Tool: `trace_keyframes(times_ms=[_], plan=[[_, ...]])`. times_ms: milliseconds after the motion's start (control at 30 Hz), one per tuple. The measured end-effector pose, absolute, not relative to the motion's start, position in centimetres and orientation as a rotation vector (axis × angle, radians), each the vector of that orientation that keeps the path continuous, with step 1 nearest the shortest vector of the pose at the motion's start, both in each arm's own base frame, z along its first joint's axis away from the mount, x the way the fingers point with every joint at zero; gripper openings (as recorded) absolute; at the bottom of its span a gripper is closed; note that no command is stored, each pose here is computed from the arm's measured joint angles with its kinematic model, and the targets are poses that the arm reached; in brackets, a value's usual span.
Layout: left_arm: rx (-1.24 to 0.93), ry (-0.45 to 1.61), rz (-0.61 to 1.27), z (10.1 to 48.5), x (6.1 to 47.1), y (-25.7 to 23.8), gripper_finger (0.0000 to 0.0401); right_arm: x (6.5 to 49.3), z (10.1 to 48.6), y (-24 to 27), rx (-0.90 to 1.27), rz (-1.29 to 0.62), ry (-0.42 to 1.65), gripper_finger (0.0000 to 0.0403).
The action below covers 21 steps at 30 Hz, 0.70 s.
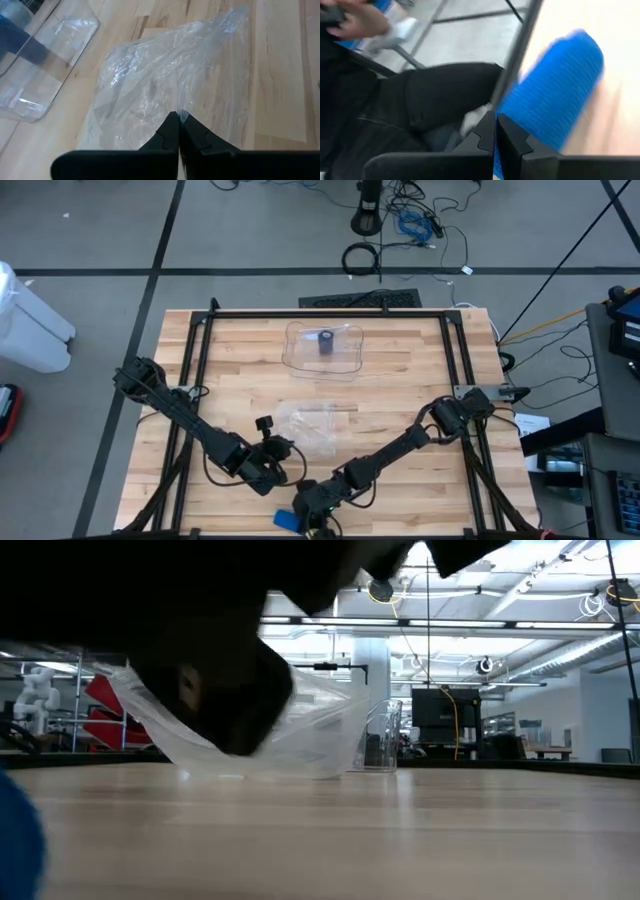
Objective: Roll bandage
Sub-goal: Put the rolled blue bandage into the transparent zip bag
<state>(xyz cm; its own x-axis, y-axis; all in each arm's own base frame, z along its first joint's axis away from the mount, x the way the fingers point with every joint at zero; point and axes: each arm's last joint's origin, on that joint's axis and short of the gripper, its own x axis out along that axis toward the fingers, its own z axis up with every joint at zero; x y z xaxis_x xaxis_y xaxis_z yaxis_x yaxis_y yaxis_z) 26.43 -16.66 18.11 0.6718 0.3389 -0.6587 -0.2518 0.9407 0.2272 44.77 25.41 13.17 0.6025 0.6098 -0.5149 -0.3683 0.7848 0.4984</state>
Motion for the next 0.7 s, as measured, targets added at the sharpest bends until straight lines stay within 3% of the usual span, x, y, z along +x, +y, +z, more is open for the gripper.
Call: trace_keyframes(times_ms=[200, 600, 700], plan=[[0.121, 0.766, 0.333, 18.1, 26.4, -16.7, 0.0, 44.6, 13.1, 25.0, 0.347, 0.477, 0.774, 0.0], [0.121, 0.767, 0.333, 18.1, 26.4, -16.7, 0.0, 42.2, 18.7, 22.6, 0.114, 0.129, 0.805, 0.0], [0.121, 0.767, 0.333, 18.1, 26.4, -16.7, 0.0, 41.8, 19.0, 22.7, 0.082, 0.12, 0.815, 0.0]])
